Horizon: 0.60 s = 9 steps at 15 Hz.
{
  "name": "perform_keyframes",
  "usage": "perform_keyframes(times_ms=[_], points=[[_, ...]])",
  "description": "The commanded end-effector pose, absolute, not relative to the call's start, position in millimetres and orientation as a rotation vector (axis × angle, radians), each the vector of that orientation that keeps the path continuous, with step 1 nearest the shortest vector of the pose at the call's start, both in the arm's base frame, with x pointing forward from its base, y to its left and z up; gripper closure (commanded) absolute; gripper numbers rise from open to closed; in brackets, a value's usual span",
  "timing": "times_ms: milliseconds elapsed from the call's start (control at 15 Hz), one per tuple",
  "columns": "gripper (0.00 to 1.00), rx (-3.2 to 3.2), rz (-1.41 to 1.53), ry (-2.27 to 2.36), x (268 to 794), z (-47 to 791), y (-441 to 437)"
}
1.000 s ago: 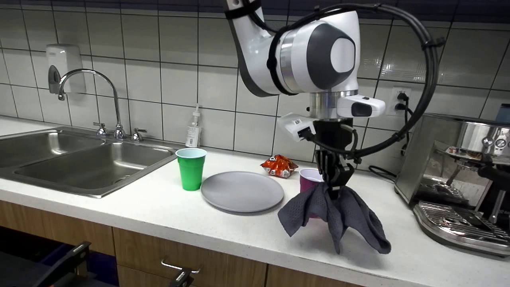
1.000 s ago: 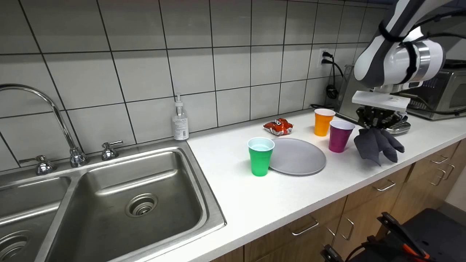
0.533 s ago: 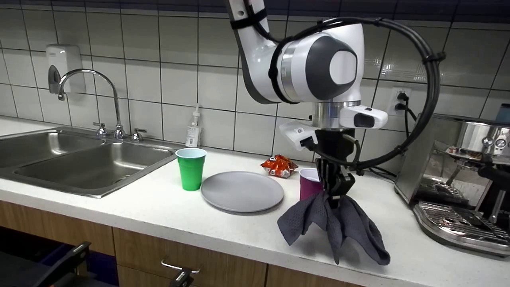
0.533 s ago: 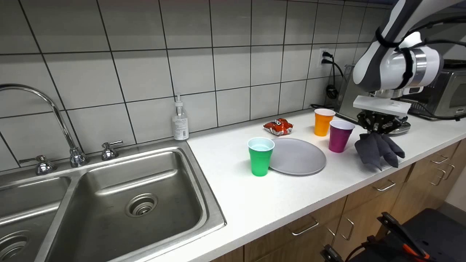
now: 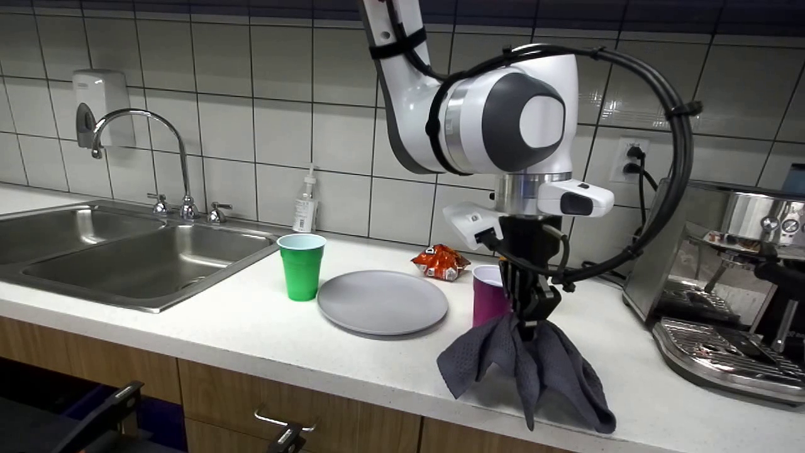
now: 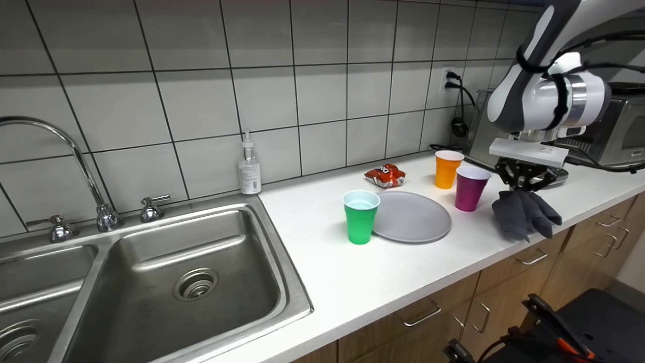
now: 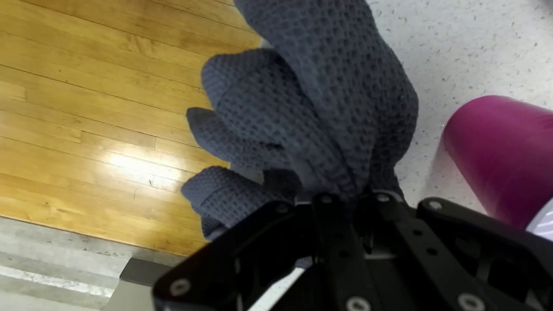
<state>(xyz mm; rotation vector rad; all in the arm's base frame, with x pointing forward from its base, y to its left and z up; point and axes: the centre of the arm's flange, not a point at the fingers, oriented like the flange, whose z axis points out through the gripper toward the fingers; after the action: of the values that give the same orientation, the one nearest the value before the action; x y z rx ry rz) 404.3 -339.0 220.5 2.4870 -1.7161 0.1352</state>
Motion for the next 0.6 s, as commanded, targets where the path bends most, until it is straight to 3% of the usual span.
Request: perform_keyframes(times_ms=[0,533], points=[[0.97,2.497,0.157,-1.706,409.3,219.4,-346.9],[0.97,2.509,0.156,-1.682,418.1,213.1,-343.4]])
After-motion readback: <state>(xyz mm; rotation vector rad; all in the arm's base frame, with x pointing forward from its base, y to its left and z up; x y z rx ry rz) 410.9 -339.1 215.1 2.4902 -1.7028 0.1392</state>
